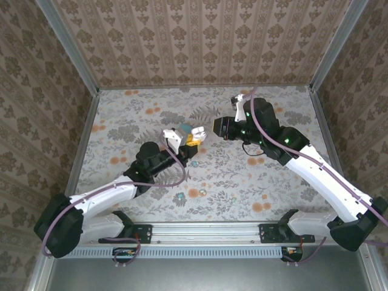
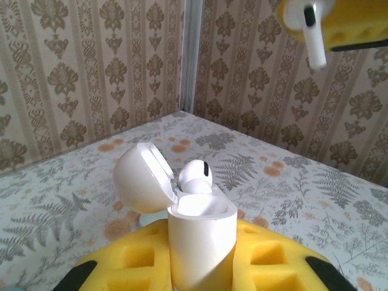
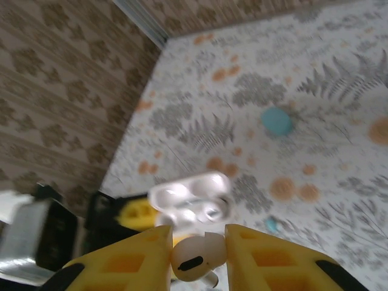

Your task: Insert the wireless bluetooth earbuds into the charging case

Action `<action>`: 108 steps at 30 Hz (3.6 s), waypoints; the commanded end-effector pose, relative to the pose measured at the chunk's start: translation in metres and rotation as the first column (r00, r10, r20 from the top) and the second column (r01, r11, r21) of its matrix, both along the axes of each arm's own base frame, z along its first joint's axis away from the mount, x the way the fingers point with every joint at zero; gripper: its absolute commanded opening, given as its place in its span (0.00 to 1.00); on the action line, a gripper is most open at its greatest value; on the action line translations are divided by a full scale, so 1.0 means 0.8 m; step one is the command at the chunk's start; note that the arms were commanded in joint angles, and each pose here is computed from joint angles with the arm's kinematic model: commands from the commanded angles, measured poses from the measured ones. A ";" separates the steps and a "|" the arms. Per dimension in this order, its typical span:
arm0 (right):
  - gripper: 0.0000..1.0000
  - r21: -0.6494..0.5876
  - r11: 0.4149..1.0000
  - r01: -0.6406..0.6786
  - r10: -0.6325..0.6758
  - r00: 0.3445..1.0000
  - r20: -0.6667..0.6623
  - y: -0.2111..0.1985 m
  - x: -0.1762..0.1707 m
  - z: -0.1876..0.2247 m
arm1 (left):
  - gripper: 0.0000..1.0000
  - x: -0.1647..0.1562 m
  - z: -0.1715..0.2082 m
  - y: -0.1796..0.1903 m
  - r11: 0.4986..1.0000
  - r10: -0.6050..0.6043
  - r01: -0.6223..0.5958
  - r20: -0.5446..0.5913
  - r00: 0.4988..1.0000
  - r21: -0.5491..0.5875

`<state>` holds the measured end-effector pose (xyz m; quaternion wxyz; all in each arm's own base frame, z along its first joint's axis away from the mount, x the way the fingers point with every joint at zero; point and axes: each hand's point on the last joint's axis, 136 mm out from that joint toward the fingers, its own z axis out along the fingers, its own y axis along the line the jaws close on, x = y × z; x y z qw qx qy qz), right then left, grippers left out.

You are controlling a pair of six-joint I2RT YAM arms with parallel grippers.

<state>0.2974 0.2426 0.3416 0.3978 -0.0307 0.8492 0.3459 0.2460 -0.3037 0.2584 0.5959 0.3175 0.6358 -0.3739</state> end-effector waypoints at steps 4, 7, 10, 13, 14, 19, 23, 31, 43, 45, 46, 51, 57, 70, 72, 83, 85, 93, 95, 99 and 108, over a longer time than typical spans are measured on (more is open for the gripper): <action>0.29 0.163 0.984 0.077 -0.081 0.997 0.017 0.011 0.016 0.014 | 0.04 0.006 0.057 -0.018 0.992 0.022 -0.011 0.087 0.996 -0.129; 0.29 0.187 0.977 0.105 -0.111 0.994 0.021 0.009 0.019 0.012 | 0.04 0.009 0.059 -0.022 0.990 0.037 -0.025 0.088 0.995 -0.141; 0.29 0.206 0.969 0.139 -0.145 0.989 0.012 0.008 0.025 0.007 | 0.05 0.012 0.061 -0.023 0.988 0.047 -0.034 0.084 0.995 -0.151; 0.29 0.221 0.962 0.160 -0.165 0.986 0.007 0.008 0.028 0.001 | 0.05 0.013 0.062 -0.025 0.987 0.052 -0.039 0.075 0.996 -0.156; 0.29 0.227 0.961 0.157 -0.162 0.987 0.002 0.011 0.028 -0.001 | 0.05 0.013 0.062 -0.026 0.987 0.053 -0.040 0.075 0.996 -0.158; 0.29 0.242 0.958 0.152 -0.156 0.988 -0.003 0.022 0.030 -0.006 | 0.05 0.013 0.062 -0.029 0.986 0.054 -0.042 0.074 0.996 -0.159; 0.29 0.246 0.957 0.152 -0.154 0.988 -0.011 0.028 0.034 -0.010 | 0.05 0.013 0.065 -0.030 0.985 0.053 -0.041 0.069 0.996 -0.168; 0.29 0.199 0.970 0.143 -0.137 0.990 -0.041 0.039 0.031 -0.032 | 0.05 0.016 0.066 -0.028 0.982 0.075 -0.062 0.064 0.995 -0.181; 0.29 0.176 0.975 0.134 -0.128 0.991 -0.045 0.042 0.025 -0.036 | 0.05 0.024 0.069 -0.023 0.977 0.116 -0.102 0.065 0.991 -0.187; 0.29 0.190 0.973 0.128 -0.121 0.992 -0.048 0.044 0.025 -0.033 | 0.05 0.024 0.069 -0.023 0.977 0.117 -0.102 0.067 0.991 -0.185; 0.28 0.201 0.972 0.125 -0.117 0.992 -0.047 0.045 0.024 -0.031 | 0.05 0.024 0.069 -0.024 0.978 0.114 -0.100 0.069 0.991 -0.185; 0.29 0.240 0.965 0.109 -0.101 0.994 -0.045 0.051 0.023 -0.020 | 0.05 0.023 0.070 -0.026 0.980 0.108 -0.092 0.078 0.991 -0.178; 0.28 0.238 0.966 0.101 -0.090 0.994 -0.060 0.056 0.022 -0.023 | 0.05 0.025 0.074 -0.024 0.978 0.121 -0.103 0.088 0.989 -0.182; 0.29 0.170 0.976 0.136 -0.126 0.989 -0.072 0.049 0.023 -0.035 | 0.05 0.025 0.081 -0.021 0.976 0.135 -0.112 0.116 0.984 -0.187; 0.31 0.159 0.977 0.139 -0.131 0.989 -0.062 0.046 0.023 -0.031 | 0.05 0.025 0.082 -0.022 0.976 0.133 -0.109 0.121 0.984 -0.187; 0.40 0.147 0.981 0.131 -0.126 0.991 -0.039 0.042 0.019 -0.012 | 0.05 0.022 0.079 -0.024 0.980 0.115 -0.092 0.119 0.986 -0.178; 0.41 0.150 0.981 0.127 -0.124 0.992 -0.027 0.040 0.017 -0.004 | 0.05 0.021 0.077 -0.023 0.981 0.114 -0.093 0.119 0.986 -0.172; 0.39 0.163 0.980 0.111 -0.120 0.992 0.048 0.021 0.002 0.036 | 0.05 0.017 0.069 -0.018 0.985 0.111 -0.093 0.121 0.986 -0.143; 0.33 0.164 0.982 0.098 -0.109 0.992 0.058 0.020 -0.002 0.040 | 0.05 0.014 0.068 -0.018 0.987 0.104 -0.086 0.125 0.987 -0.138; 0.26 0.176 0.983 0.050 -0.058 0.997 0.044 0.032 -0.005 0.038 | 0.05 0.011 0.069 -0.018 0.988 0.093 -0.076 0.130 0.987 -0.133; 0.22 0.177 0.984 -0.004 0.007 1.000 -0.016 0.059 0.001 0.018 | 0.05 0.006 0.075 -0.022 0.989 0.064 -0.044 0.138 0.988 -0.140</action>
